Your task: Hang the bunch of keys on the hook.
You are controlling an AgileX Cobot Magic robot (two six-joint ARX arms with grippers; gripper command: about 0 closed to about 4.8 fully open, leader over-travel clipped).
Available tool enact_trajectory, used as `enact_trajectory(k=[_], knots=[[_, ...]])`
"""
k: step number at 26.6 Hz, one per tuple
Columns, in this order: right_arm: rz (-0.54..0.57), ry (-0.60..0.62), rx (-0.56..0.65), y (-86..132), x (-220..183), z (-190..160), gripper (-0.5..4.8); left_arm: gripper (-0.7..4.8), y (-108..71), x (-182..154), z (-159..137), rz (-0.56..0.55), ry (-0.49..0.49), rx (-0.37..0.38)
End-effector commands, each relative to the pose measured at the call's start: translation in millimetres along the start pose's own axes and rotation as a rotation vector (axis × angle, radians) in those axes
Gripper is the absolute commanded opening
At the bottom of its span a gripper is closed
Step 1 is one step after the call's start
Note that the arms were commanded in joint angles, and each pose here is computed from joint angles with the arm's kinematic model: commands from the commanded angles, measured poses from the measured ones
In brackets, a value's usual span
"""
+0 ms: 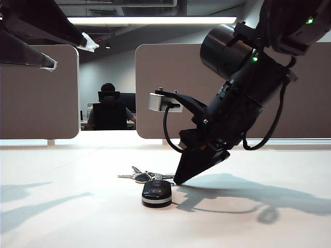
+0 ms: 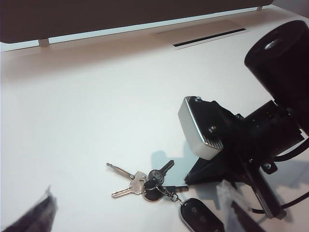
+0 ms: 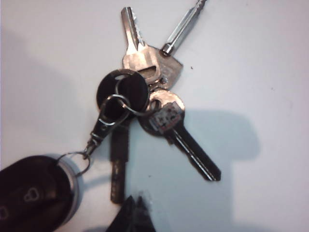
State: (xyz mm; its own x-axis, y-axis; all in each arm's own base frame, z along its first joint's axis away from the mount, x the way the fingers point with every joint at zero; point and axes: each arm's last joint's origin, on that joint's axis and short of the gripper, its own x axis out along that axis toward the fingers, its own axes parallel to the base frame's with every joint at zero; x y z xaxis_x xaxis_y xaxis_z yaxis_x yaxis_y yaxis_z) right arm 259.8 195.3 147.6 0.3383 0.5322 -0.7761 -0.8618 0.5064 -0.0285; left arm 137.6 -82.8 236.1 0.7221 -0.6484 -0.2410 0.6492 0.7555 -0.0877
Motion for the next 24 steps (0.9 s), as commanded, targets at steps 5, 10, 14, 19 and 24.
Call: enact_trajectory(k=[5,10,14,19,24], knots=[[-0.01,-0.057,-0.011,-10.1,-7.5,30.2,1.33,4.79,-0.3,-0.5,3.0,0.001,-0.012,0.007],[-0.004,-0.112,-0.02,-13.5,-13.6,46.8,1.63,4.79,-0.2,-0.5,1.7,0.002,0.001,0.004],[-0.004,-0.107,-0.019,-13.5,-13.3,46.5,1.64,4.79,-0.2,-0.5,0.1,0.002,0.017,0.001],[-0.024,-0.066,-0.096,-14.0,-8.7,42.4,2.18,4.79,-0.1,-0.5,-0.9,0.002,0.027,-0.002],[0.014,-0.042,-0.148,-14.3,3.3,36.2,2.63,4.79,-0.1,-0.5,-1.7,0.003,0.035,-0.004]])
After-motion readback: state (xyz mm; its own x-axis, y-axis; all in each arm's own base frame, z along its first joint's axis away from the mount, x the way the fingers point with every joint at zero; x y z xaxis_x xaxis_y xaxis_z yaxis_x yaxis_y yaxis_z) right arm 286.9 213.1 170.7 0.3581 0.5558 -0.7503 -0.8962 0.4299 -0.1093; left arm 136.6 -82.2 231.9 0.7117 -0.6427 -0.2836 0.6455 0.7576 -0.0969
